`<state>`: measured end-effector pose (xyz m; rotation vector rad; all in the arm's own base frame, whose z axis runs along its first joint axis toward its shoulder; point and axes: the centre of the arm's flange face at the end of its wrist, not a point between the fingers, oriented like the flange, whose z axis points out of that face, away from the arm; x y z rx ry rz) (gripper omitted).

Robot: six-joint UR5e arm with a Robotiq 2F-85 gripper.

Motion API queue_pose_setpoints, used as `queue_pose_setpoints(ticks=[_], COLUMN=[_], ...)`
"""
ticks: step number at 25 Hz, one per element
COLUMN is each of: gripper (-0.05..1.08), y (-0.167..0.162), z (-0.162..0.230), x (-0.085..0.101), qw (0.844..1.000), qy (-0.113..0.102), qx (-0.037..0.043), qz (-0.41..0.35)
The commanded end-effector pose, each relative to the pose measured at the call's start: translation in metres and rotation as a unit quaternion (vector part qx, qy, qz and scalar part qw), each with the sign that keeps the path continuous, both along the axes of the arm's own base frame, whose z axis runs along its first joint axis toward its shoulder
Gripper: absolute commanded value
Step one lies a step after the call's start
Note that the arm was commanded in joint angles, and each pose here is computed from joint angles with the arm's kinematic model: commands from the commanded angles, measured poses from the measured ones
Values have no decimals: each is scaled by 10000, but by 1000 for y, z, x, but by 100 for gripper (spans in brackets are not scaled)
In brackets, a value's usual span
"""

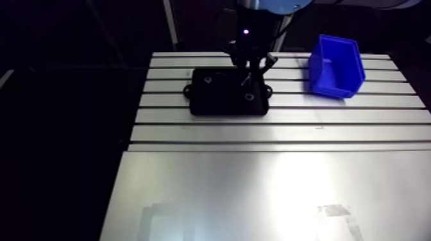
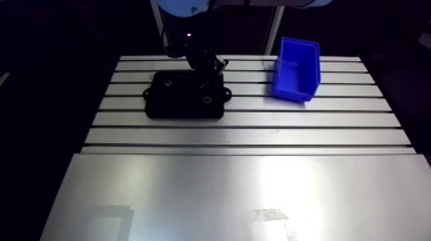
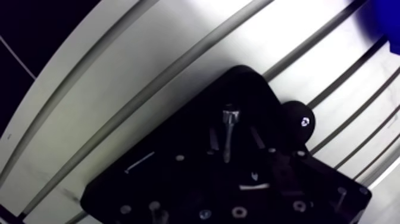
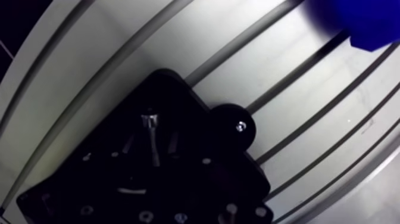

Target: Pick up the M10 bolt from the tray and put it into the blue bin.

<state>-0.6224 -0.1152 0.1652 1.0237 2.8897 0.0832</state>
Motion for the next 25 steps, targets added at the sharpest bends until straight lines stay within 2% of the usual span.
queue_pose_setpoints(ticks=[1, 3, 6, 25], gripper=[64, 64, 65, 67], y=[0, -1, -2, -4], z=[1, 0, 4, 1], x=[0, 0, -4, -2], qw=[10000, 10000, 9998, 9998], qy=[6, 21, 198, 175], qx=[8, 8, 12, 19], qz=[1, 9, 17, 32])
